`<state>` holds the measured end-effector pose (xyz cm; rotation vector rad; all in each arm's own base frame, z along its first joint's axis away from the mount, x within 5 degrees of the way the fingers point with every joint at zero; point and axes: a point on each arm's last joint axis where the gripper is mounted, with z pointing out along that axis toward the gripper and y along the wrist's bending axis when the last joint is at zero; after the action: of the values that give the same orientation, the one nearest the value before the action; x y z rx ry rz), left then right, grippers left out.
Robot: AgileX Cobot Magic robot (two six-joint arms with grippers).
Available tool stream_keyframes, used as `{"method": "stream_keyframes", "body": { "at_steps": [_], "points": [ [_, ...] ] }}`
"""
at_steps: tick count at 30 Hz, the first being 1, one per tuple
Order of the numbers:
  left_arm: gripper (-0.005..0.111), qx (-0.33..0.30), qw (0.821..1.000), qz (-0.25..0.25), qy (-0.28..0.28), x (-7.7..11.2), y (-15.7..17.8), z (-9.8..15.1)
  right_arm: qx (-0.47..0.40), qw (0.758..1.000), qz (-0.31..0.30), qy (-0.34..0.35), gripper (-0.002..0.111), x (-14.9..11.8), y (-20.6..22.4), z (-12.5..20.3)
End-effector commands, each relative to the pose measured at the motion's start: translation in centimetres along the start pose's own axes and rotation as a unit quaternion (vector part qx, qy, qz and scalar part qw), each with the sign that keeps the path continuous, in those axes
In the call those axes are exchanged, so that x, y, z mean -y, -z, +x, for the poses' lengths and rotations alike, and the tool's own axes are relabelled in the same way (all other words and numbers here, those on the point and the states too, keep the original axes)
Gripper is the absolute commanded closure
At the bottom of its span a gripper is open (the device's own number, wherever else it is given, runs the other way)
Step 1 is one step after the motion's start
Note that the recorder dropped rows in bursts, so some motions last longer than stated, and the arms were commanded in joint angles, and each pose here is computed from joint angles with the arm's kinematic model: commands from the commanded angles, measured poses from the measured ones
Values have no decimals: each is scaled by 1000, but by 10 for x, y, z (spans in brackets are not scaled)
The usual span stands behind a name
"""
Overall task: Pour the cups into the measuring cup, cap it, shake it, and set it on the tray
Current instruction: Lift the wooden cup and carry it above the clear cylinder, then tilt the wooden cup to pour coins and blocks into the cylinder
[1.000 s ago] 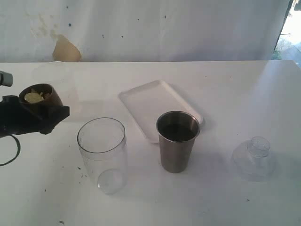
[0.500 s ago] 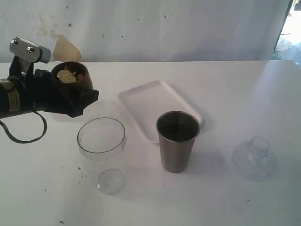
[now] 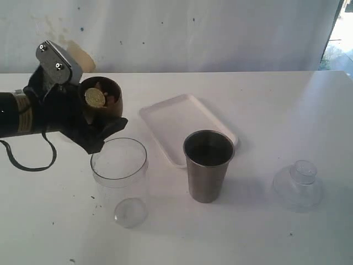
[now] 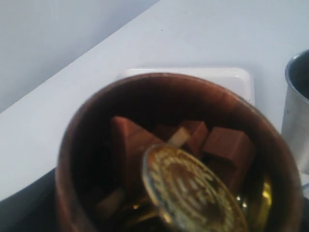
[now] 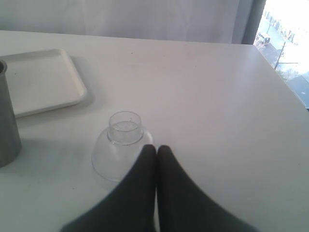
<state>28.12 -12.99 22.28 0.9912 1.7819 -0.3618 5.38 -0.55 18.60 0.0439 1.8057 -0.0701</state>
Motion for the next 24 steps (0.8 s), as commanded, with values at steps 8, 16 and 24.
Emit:
{"method": "stream_keyframes", "body": {
  "at_steps": [8, 16, 24],
  "points": [
    [107, 50, 991, -4, -127, 5, 25, -29, 4, 1000, -1, -1, 108, 0, 0, 1],
    [107, 34, 976, 12, -216, 8, 26, -27, 4, 1000, -1, -1, 108, 0, 0, 1],
    [107, 33, 953, 10, -300, 8, 26, -26, 4, 1000, -1, -1, 108, 0, 0, 1]
  ]
}}
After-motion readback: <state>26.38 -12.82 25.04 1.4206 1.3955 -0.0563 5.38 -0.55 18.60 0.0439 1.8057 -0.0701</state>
